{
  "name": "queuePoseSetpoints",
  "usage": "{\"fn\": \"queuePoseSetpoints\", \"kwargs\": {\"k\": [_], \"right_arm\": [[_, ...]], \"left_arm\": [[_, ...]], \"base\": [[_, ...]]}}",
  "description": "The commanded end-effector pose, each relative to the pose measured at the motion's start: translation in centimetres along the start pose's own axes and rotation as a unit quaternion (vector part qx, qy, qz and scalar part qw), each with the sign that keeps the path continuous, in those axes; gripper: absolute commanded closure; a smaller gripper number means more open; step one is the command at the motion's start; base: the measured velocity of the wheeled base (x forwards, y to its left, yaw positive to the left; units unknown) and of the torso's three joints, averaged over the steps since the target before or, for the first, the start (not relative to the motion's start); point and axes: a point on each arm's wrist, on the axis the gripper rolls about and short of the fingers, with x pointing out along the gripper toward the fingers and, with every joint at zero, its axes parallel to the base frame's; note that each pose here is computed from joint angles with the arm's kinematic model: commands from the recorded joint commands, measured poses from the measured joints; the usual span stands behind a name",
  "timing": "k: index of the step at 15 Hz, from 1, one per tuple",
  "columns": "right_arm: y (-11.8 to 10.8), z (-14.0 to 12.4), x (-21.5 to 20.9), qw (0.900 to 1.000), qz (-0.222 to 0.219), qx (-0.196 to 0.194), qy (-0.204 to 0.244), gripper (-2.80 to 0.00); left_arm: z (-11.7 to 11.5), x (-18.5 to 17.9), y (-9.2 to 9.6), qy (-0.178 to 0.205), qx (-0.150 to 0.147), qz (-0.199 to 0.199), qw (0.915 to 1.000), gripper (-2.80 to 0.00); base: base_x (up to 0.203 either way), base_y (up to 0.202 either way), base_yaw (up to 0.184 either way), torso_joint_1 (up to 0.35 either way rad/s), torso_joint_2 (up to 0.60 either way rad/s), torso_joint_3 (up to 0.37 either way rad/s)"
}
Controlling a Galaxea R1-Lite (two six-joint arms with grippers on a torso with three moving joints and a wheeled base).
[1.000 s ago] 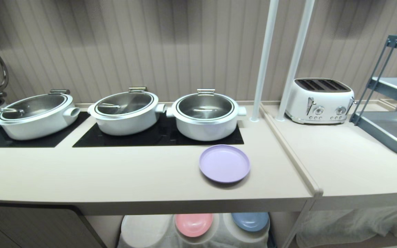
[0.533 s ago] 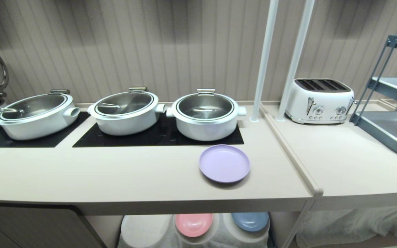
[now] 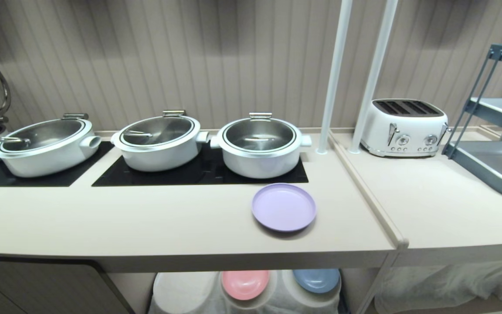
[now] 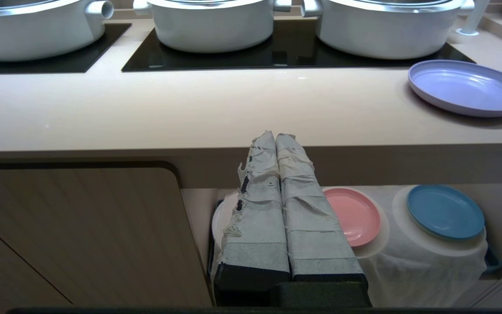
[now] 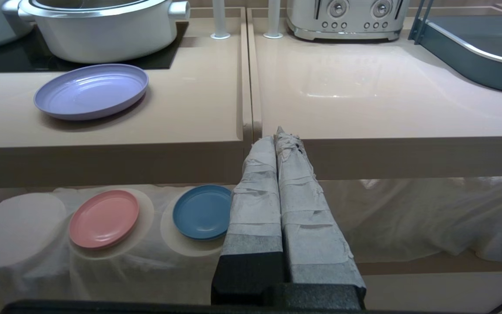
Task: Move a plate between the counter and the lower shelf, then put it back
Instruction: Pick up the plate
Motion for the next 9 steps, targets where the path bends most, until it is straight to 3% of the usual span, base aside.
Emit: {"fn": "queuePoseSetpoints", "kwargs": {"k": [1, 9], "right_arm": [[0.0, 0.0, 0.0, 1.0, 0.0, 0.0, 0.0, 0.0], [0.0, 0.0, 0.0, 1.0, -0.001, 0.001, 0.0, 0.0]], "left_arm": [[0.0, 0.0, 0.0, 0.0, 0.0, 0.001, 1.0, 0.0], [0.0, 0.0, 0.0, 0.0, 0.0, 0.001, 1.0, 0.0]], "base": [[0.0, 0.0, 0.0, 0.0, 0.0, 0.0], [0.0, 0.0, 0.0, 0.0, 0.0, 0.0]]}}
